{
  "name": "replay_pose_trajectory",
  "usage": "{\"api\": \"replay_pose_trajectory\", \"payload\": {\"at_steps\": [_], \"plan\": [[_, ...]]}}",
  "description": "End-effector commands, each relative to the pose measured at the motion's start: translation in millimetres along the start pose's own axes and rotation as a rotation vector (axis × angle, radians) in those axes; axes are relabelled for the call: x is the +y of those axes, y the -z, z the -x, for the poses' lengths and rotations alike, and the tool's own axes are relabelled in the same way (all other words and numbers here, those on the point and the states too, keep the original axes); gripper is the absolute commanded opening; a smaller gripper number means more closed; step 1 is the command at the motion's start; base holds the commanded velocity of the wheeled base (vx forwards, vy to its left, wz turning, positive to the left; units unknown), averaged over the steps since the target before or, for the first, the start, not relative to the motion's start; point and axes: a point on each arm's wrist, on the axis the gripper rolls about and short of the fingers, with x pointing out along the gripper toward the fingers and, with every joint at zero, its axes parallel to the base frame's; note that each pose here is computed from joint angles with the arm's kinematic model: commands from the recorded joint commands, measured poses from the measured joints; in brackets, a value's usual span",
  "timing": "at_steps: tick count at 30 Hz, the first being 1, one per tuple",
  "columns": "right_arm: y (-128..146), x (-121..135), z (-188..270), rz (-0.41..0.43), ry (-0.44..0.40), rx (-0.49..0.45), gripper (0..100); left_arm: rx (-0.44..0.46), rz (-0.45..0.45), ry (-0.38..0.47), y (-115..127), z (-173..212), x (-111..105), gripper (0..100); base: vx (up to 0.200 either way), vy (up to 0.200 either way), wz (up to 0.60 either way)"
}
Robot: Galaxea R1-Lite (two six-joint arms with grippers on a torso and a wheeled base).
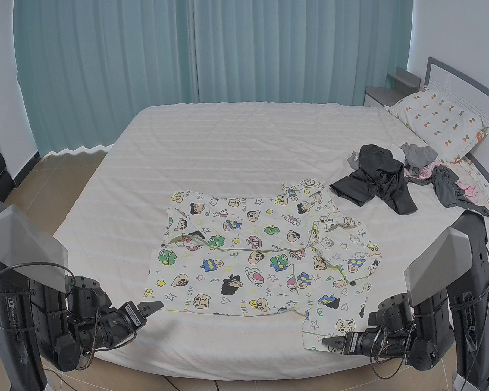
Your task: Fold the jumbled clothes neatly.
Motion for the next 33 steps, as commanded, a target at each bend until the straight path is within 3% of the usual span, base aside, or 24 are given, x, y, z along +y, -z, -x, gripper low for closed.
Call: {"api": "replay_pose_trajectory", "payload": {"at_steps": [1, 6, 7, 16, 24, 33], "plan": [[0.8, 8.2, -4.2, -0.036, -0.012, -0.023, 100, -0.009, 0.002, 0.008, -1.1, -0.1, 0.0, 100, 0.000, 0.000, 0.00], [4.1, 9.9, -14.8, -0.025, 0.052, -0.071, 100, -0.005, 0.002, 0.006, -0.4, -1.2, 0.5, 100, 0.000, 0.000, 0.00], [4.6, 10.3, -15.7, -0.024, 0.054, -0.073, 0, -0.006, 0.003, 0.005, -0.7, -1.2, 0.7, 100, 0.000, 0.000, 0.00], [6.3, 8.7, -12.0, -0.027, 0.063, -0.063, 0, -0.008, -0.003, 0.003, 0.0, -1.3, 0.1, 100, 0.000, 0.000, 0.00], [9.1, 2.6, 6.1, -0.041, 0.094, -0.037, 0, -0.087, -0.012, -0.009, -8.5, -21.0, -2.5, 100, 0.000, 0.000, 0.00], [7.3, -2.1, 13.9, -0.052, 0.102, -0.030, 0, -0.095, -0.172, -0.037, -10.3, -54.5, 7.1, 100, 0.000, 0.000, 0.00]]}}
